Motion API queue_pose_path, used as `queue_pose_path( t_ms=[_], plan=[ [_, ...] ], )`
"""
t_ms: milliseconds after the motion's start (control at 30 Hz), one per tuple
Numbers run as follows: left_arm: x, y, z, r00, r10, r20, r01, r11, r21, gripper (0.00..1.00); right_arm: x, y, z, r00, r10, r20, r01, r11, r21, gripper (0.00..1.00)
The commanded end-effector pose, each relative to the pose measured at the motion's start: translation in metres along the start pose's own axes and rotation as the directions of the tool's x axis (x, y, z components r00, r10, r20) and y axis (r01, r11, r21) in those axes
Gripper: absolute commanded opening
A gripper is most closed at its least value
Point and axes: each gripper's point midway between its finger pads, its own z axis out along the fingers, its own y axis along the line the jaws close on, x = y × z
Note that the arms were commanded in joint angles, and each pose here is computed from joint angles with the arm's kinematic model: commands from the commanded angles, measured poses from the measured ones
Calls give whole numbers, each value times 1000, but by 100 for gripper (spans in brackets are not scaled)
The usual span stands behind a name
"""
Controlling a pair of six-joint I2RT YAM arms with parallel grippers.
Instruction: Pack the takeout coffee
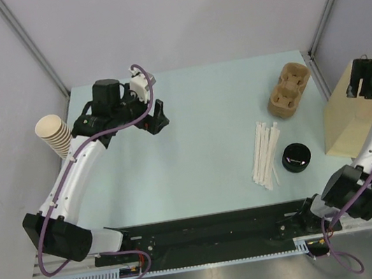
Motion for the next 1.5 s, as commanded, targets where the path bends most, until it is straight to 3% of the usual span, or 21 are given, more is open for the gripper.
queue_pose_path(
  t_ms=[0, 233, 433, 467, 533, 700, 867, 1067, 1200, 1333, 1467],
  plan=[
    [-13, -3, -6, 998, 28, 54, -28, 1000, -2, 100, 17, 7, 11, 997, -31, -72, 31, 1000, -1, 76],
    [-18, 0, -7, 998, 32, 59, -31, 999, -19, 100, 32, 4, 42, 990, -53, -133, 59, 997, 40, 65],
    [-19, 3, -7, 997, 43, 58, -41, 999, -31, 100, 33, 1, 45, 988, -58, -140, 66, 996, 56, 27],
    [-19, 3, -7, 997, 44, 58, -42, 999, -34, 99, 32, 0, 43, 989, -60, -134, 68, 996, 58, 15],
    [-20, 3, -6, 997, 43, 60, -41, 999, -33, 100, 25, -1, 32, 992, -75, -99, 83, 994, 76, 0],
    [-21, 3, -3, 997, 36, 63, -34, 999, -27, 100, -12, 8, -14, 991, -111, 68, 105, 990, 94, 0],
    [-21, 4, -1, 997, 38, 62, -37, 999, -25, 100, -61, 28, -61, 955, -153, 252, 136, 987, 83, 0],
    [-21, 7, 2, 998, 26, 57, -25, 999, -31, 99, -107, 93, -97, 886, -191, 423, 248, 965, -83, 0],
    [-15, 14, 4, 998, -51, 45, 53, 998, -41, 100, -119, 142, -96, 858, -193, 476, 337, 911, -237, 0],
    [-19, 15, -1, 981, -180, 70, 176, 983, 60, 99, -124, 189, -81, 870, -177, 461, 372, 848, -377, 0],
    [-16, 32, -11, 945, -318, 78, 311, 945, 99, 99, -112, 255, -59, 841, -288, 459, 494, 754, -432, 0]
  ],
)
